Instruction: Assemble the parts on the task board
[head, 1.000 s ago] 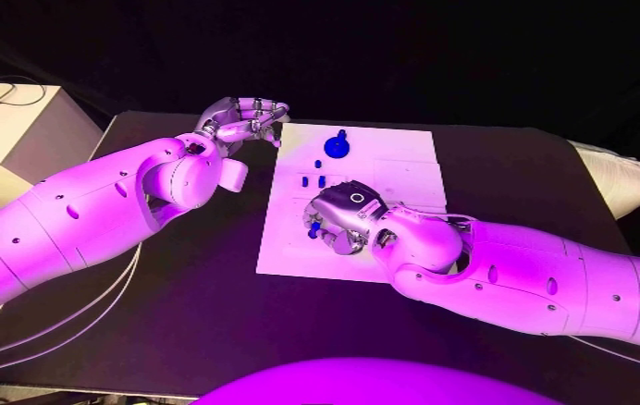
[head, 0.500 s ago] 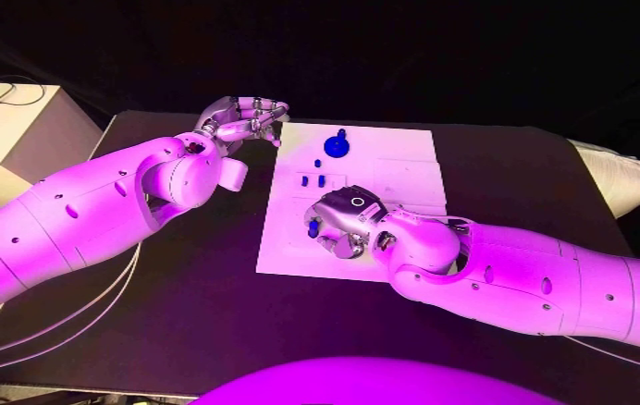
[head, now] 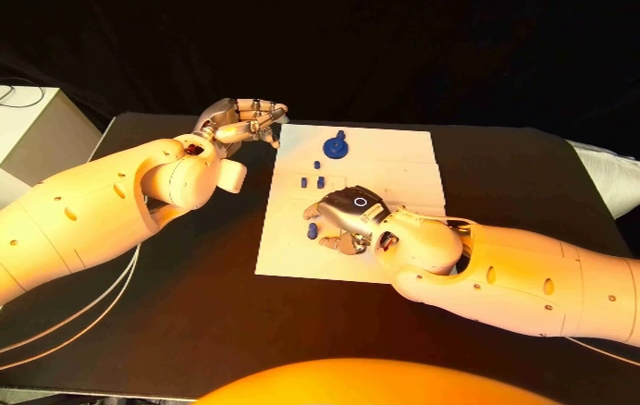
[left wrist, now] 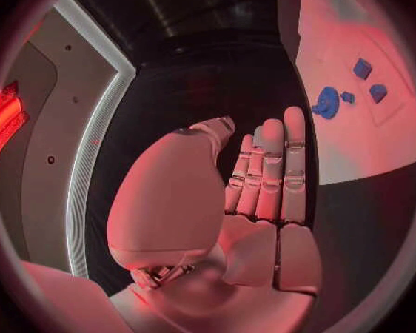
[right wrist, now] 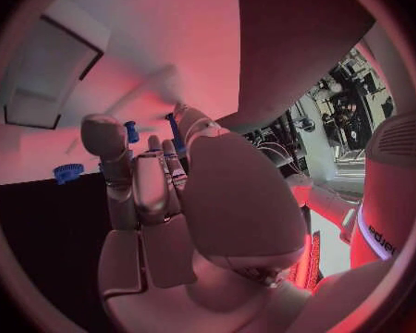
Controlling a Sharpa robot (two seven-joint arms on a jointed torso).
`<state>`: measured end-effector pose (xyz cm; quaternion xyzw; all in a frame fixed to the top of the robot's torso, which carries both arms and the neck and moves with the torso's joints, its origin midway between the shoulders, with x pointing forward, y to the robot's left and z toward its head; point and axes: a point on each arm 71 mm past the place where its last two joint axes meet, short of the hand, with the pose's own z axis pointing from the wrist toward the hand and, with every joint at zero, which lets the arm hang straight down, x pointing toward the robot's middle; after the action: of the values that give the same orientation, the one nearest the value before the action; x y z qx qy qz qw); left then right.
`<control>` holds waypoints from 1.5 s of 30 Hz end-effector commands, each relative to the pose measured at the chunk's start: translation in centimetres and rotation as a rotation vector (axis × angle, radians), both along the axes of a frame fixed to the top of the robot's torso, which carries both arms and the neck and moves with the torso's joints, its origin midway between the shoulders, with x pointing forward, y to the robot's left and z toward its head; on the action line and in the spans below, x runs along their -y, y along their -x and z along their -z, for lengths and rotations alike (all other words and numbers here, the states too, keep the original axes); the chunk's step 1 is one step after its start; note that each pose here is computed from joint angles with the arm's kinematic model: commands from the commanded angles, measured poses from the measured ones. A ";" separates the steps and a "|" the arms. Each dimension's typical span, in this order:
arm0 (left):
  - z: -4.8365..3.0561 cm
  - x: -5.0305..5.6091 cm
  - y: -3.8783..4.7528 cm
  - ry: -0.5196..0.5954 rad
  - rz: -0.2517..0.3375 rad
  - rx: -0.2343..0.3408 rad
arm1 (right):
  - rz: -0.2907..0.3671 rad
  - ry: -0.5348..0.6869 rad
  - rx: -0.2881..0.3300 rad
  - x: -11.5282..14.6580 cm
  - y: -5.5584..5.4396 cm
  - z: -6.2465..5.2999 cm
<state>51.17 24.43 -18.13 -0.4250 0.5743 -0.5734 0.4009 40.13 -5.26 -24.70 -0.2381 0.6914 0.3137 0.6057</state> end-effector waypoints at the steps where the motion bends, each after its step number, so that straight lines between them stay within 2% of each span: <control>1: -0.09 0.2 0.03 0.006 0.017 0.004 | 0.016 -0.031 0.027 0.2 0.0 -0.2; 6: -0.07 0.3 0.01 0.006 0.018 0.004 | 0.033 -0.065 0.044 0.9 -0.1 -0.6; 10: -0.05 0.3 0.00 0.006 0.018 0.004 | 0.065 -0.143 0.035 2.2 -0.3 -1.4; 13: -0.04 0.2 -0.01 0.006 0.016 0.004 | 0.125 -0.214 -0.028 3.7 -1.0 -2.2; 14: -0.03 0.2 0.00 0.006 0.016 0.004 | 0.168 -0.246 -0.074 4.6 -1.5 -2.7; 19: 0.14 0.0 0.07 0.005 0.012 0.002 | 0.316 -0.327 -0.223 8.6 -3.4 -4.6; 22: 0.31 -0.1 0.14 0.005 0.010 0.000 | 0.378 -0.349 -0.288 10.7 -4.0 -5.4; 24: 0.47 -0.2 0.22 0.006 0.009 -0.002 | 0.431 -0.354 -0.353 12.5 -4.4 -5.7; 30: 1.05 -0.2 0.75 0.008 0.013 -0.013 | 0.573 -0.304 -0.497 16.8 -4.2 -5.4; 38: 1.79 -0.1 1.59 0.012 0.023 -0.030 | 0.716 -0.187 -0.553 19.6 -3.3 -4.3; 45: 2.07 0.0 2.01 0.014 0.031 -0.037 | 0.781 -0.139 -0.594 19.6 -2.3 -2.5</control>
<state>49.28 24.67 -20.28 -0.4337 0.5868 -0.5665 0.3830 42.77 -24.81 -21.65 0.1700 0.8326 0.1946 0.4899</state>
